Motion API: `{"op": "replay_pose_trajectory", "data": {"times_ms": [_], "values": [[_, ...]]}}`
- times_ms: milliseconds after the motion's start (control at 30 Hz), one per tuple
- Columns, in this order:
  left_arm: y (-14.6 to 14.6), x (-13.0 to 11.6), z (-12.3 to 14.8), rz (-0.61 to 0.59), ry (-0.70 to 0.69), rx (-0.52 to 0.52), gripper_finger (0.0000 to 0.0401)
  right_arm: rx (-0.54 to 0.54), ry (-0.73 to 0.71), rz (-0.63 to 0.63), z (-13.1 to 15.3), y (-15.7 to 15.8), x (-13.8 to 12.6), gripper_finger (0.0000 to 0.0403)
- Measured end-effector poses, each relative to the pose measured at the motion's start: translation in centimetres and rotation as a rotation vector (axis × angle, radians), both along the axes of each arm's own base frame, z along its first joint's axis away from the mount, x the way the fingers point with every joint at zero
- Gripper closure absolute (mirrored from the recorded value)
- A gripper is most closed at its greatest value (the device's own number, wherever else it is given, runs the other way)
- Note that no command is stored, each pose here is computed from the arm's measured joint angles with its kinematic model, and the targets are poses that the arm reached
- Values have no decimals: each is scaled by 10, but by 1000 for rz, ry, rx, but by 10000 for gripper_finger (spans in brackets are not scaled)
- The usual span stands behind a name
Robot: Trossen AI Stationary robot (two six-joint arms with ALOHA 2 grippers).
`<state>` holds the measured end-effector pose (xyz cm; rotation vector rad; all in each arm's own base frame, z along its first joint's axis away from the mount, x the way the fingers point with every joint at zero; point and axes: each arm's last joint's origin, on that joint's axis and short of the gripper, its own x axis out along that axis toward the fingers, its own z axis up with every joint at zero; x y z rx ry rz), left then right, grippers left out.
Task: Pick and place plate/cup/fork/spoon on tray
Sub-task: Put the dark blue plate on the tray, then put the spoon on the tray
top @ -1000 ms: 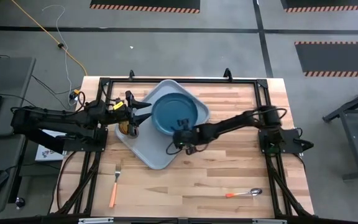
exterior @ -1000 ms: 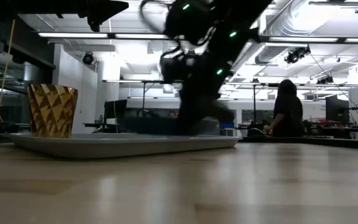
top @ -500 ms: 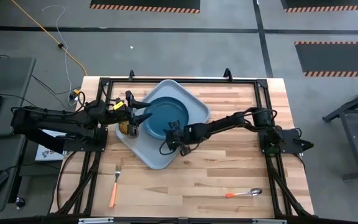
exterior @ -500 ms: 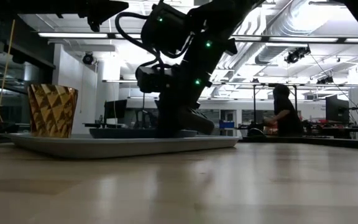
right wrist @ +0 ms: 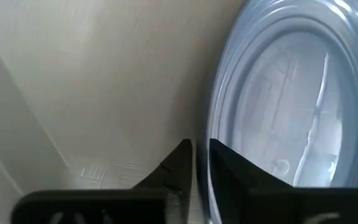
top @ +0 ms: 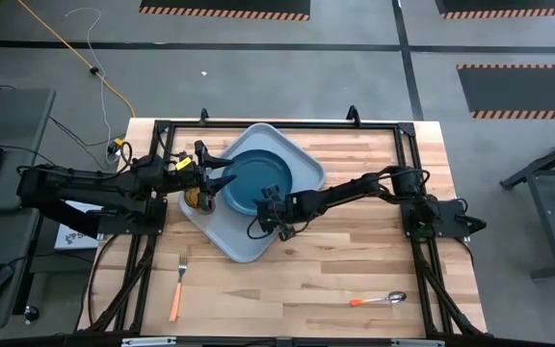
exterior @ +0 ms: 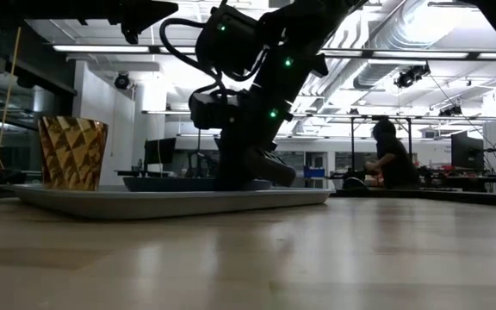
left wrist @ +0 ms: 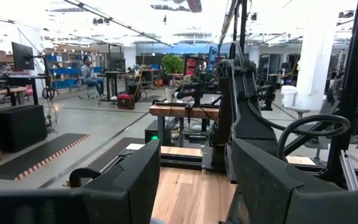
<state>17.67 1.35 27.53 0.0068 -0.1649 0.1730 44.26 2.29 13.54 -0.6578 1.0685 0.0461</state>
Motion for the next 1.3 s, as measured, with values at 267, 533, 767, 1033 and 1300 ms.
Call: {"op": "replay_pose_trajectory", "data": {"times_ms": [267, 533, 767, 1033, 1300], "values": [[0, 0, 0, 0, 0, 0, 213, 38, -17, -12, 21, 1, -5, 264], [0, 0, 0, 2, 5, 9, 213, 186, 46, -120, 77, 0, -41, 223], [0, 0, -3, 4, 36, 26, 213, 402, 29, -300, 85, 7, -117, 222], [-1, 1, -7, -18, 91, 100, 213, 631, -424, -320, 79, 24, -193, 222], [-1, 1, -7, -10, 96, 127, 213, 674, -832, -337, 85, 17, -222, 222]]}}
